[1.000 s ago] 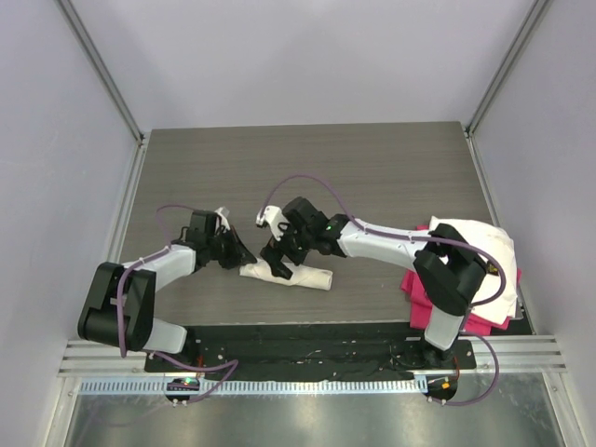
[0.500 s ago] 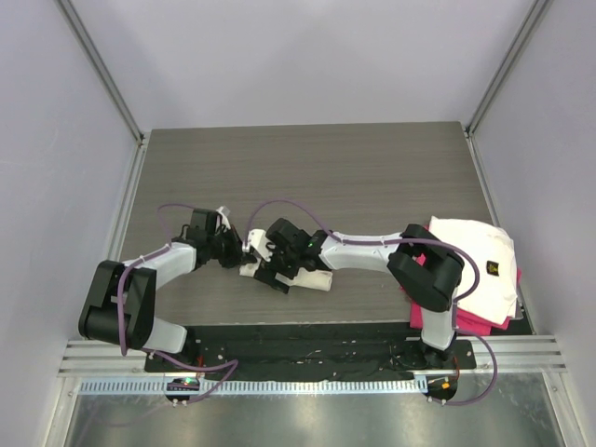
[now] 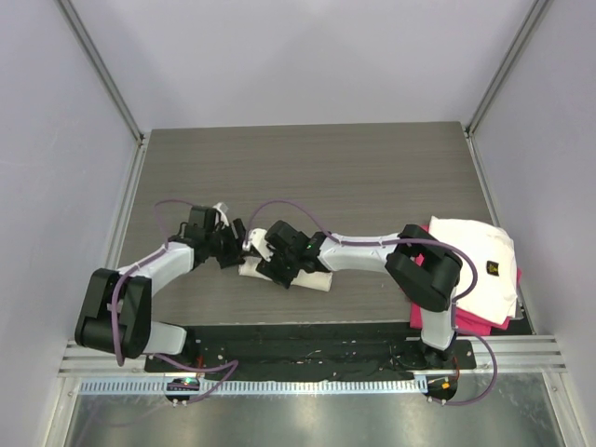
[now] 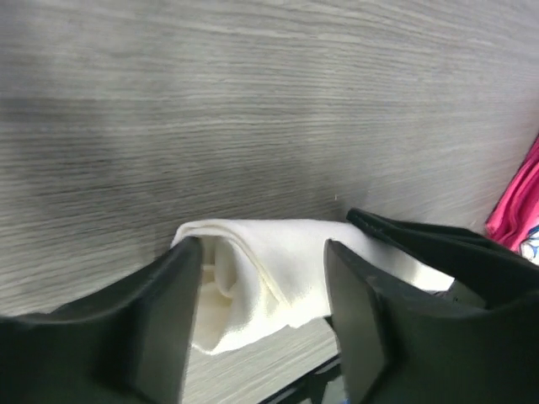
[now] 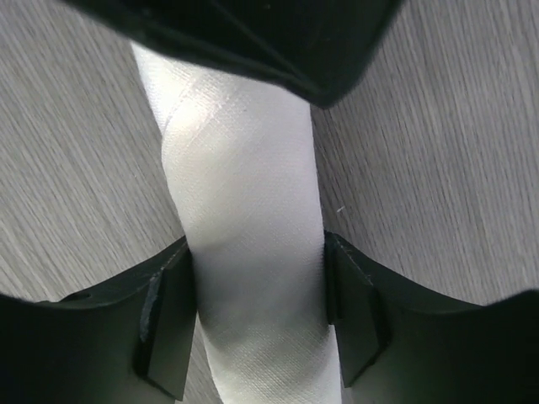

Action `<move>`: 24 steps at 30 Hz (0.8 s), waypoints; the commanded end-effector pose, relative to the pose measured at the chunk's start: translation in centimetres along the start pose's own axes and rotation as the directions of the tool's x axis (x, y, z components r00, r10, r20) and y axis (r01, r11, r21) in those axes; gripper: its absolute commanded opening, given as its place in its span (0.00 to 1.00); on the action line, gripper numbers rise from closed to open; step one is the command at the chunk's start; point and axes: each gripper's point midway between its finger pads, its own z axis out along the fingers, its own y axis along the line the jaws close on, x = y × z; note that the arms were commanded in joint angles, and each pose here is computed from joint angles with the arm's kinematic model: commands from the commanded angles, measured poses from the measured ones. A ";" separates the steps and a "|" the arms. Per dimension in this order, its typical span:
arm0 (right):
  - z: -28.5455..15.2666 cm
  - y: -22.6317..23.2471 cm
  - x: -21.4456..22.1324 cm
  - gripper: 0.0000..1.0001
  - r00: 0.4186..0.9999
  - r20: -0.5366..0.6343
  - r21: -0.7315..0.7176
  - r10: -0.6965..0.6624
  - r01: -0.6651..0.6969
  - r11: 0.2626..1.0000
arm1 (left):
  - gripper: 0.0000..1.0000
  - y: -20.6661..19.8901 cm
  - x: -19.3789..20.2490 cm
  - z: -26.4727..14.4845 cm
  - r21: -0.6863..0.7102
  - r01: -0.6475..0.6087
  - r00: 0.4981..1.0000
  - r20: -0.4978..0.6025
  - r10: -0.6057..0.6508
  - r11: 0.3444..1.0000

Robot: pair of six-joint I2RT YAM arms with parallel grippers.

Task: Fold the napkin, place the utensils inside, and roll it up
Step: Roll the napkin with the utensil

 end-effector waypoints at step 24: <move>-7.4 -22.8 15.7 0.54 0.493 0.251 0.457 0.833 -0.819 0.346 | 1.00 -4.0 -11.7 -17.7 -0.268 -0.076 0.810 0.546 0.216 0.960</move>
